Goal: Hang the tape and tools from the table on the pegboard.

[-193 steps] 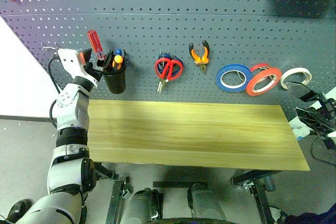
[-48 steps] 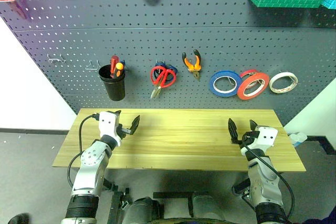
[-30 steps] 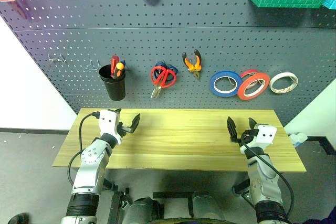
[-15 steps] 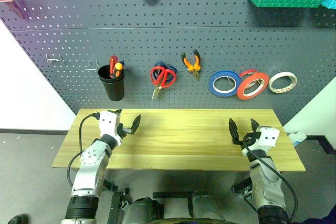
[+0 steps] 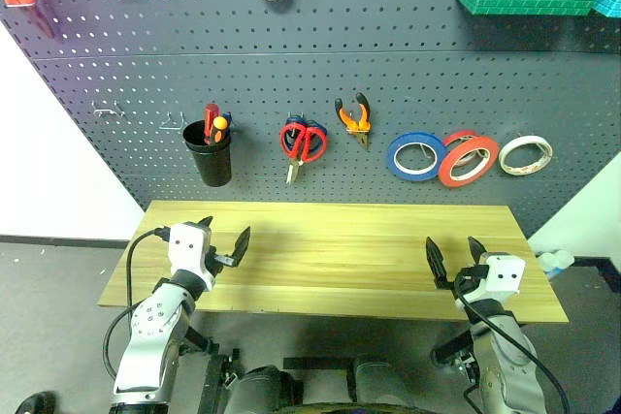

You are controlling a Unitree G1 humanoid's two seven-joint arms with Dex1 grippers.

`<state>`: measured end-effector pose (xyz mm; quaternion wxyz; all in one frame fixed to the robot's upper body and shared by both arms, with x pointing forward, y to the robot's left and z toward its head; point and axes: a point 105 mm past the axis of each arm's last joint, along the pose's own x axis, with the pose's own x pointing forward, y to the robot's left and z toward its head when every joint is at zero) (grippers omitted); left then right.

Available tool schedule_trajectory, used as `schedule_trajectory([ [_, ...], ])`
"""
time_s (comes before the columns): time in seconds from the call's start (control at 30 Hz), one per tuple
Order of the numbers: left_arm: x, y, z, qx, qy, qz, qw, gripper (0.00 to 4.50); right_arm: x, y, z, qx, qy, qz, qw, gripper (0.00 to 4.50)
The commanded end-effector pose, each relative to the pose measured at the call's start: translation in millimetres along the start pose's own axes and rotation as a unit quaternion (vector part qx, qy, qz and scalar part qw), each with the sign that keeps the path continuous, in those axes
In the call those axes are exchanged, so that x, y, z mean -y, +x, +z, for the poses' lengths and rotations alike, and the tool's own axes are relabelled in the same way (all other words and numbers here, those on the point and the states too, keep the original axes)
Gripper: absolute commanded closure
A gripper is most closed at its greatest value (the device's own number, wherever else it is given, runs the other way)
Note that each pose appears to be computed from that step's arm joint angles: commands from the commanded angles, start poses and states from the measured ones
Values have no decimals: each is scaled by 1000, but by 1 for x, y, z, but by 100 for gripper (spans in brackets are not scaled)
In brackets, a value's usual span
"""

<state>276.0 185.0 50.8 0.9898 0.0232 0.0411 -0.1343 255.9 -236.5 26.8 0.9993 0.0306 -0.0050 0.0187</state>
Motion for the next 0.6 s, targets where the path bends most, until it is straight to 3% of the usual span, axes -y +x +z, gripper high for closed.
schedule_trajectory([
  [0.03,0,1,15,24,14,0,1000,6,-3,2,12,21,-1,4,1000,0],
  [0.6,3,1,15,24,11,-2,1000,6,-5,7,12,21,-7,12,1000,0],
])
